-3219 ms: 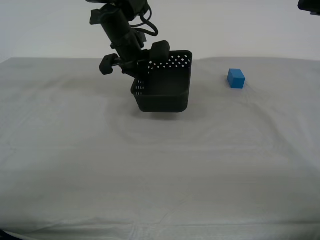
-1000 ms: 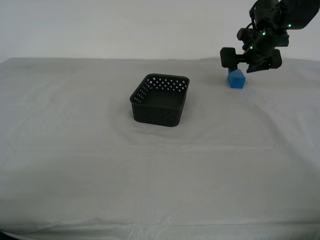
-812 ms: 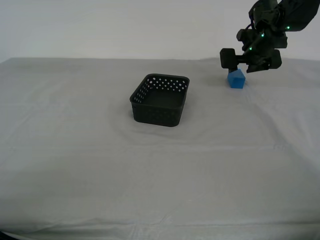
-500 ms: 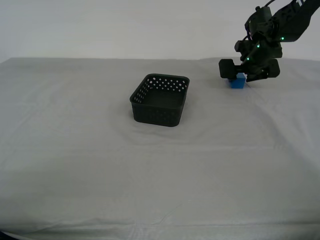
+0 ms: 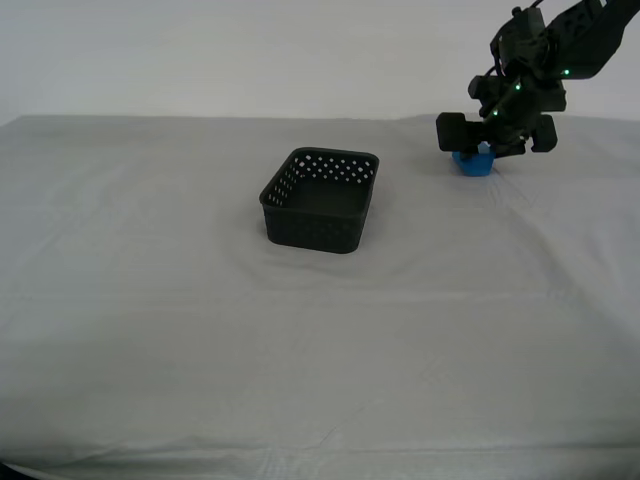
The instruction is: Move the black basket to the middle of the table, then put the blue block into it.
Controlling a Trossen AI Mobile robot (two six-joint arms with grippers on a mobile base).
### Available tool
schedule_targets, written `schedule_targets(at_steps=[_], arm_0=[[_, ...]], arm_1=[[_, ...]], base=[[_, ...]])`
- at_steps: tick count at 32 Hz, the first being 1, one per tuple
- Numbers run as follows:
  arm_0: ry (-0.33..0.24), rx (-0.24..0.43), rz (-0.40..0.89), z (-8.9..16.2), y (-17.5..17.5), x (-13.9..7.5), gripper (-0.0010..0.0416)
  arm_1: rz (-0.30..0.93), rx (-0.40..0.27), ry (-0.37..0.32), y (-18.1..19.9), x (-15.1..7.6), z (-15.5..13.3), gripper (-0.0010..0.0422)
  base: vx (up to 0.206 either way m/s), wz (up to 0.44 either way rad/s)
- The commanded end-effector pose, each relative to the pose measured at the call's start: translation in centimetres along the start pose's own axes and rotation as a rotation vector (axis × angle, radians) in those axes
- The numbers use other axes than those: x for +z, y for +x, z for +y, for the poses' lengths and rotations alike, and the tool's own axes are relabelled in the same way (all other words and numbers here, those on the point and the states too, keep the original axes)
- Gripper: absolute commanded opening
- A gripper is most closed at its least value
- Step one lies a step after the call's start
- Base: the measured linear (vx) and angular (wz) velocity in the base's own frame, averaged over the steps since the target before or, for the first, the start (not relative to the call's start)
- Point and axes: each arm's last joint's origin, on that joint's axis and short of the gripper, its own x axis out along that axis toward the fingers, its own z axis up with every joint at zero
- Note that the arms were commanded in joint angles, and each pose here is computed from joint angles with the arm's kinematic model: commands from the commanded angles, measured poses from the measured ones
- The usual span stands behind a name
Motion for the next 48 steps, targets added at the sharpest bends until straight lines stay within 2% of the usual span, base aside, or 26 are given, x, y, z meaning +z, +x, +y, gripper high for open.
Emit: schedule_targets(at_steps=[1,7,10,11,13,15,16,19,20,21,22,27,30,33,35,36,39,41,42,45,48], arm_0=[[0.001,0.04,-0.018,0.2,-0.8,0.8,0.0],[-0.02,0.162,-0.015,1.9,-3.9,2.6,-0.0001],[-0.054,0.211,0.003,4.0,-5.6,3.1,-0.0001],[-0.072,0.256,0.01,5.2,-6.5,3.3,-0.0001],[-0.094,0.292,0.015,6.6,-7.4,3.5,-0.0001],[-0.13,0.381,0.018,8.9,-8.7,3.6,-0.0001],[-0.148,0.424,0.023,9.9,-9.3,3.6,-0.0001],[-0.193,0.484,0.058,12.5,-11.0,3.2,-0.0001],[-0.226,0.535,0.081,14.4,-12.2,2.8,-0.0001],[-0.235,0.554,0.084,14.9,-12.5,2.7,-0.0001],[-0.264,0.6,0.095,16.5,-13.3,2.2,-0.0001],[-0.354,0.668,0.116,20.6,-14.7,0.5,-0.0001],[-0.384,0.636,0.112,21.8,-15.1,-0.1,0.0002],[-0.386,0.578,0.107,21.7,-15.0,-0.1,0.0021],[-0.386,0.526,0.092,21.6,-14.9,0.0,0.0062],[-0.386,0.521,0.09,21.6,-14.9,0.0,0.0115],[-0.388,0.519,0.097,21.5,-14.9,-0.1,0.0224],[-0.388,0.518,0.1,21.5,-14.9,-0.1,0.0244],[-0.389,0.515,0.114,21.5,-14.9,-0.3,0.0291],[-0.389,0.515,0.115,21.5,-14.9,-0.3,0.0321],[-0.389,0.515,0.115,21.5,-14.9,-0.3,0.0333]], arm_1=[[-0.007,-0.003,0.001,0.0,0.1,0.0,0.0199],[-0.039,-0.005,0.0,0.0,0.4,0.0,0.0199],[-0.055,-0.005,0.003,0.0,0.6,0.0,0.0199],[-0.051,-0.005,0.003,0.0,0.5,0.1,0.0199],[-0.052,-0.004,0.003,0.0,0.5,0.0,0.0199],[-0.052,-0.004,0.003,0.0,0.5,0.0,0.0199],[-0.053,-0.004,0.002,0.0,0.5,0.0,0.0199],[-0.053,-0.002,0.003,0.0,0.5,0.0,0.0199],[-0.053,-0.002,0.003,0.0,0.5,0.0,0.0199],[-0.053,-0.002,0.002,0.0,0.5,0.0,0.0199],[-0.054,-0.003,0.002,0.0,0.5,0.0,0.0199],[-0.055,-0.002,0.002,0.0,0.5,0.0,0.0199],[-0.055,-0.002,0.002,0.0,0.5,0.0,0.0199],[-0.055,-0.003,0.003,0.0,0.5,0.0,0.0199],[-0.055,-0.003,0.003,0.0,0.6,0.0,0.0199],[-0.055,-0.003,0.003,0.0,0.6,0.0,0.0199],[-0.056,-0.002,0.002,0.0,0.6,0.0,0.0199],[-0.056,-0.003,0.003,0.0,0.6,0.0,0.0199],[-0.056,-0.003,0.003,0.0,0.6,0.0,0.0199],[-0.056,-0.003,0.003,0.0,0.6,0.0,0.0199],[-0.057,-0.003,0.002,0.0,0.6,0.0,0.0199]], base=[[0.0,0.0],[0.0,0.0],[0.0,0.0],[0.0,0.0],[0.0,0.0],[0.0,0.0],[0.0,0.0],[0.0,0.0],[0.0,0.0],[0.0,0.0],[0.0,0.0],[0.0,0.0],[0.0,0.0],[0.0,0.0],[0.0,0.0],[0.0,0.0],[0.0,0.0],[0.0,0.0],[0.0,0.0],[0.0,0.0],[0.0,0.0]])
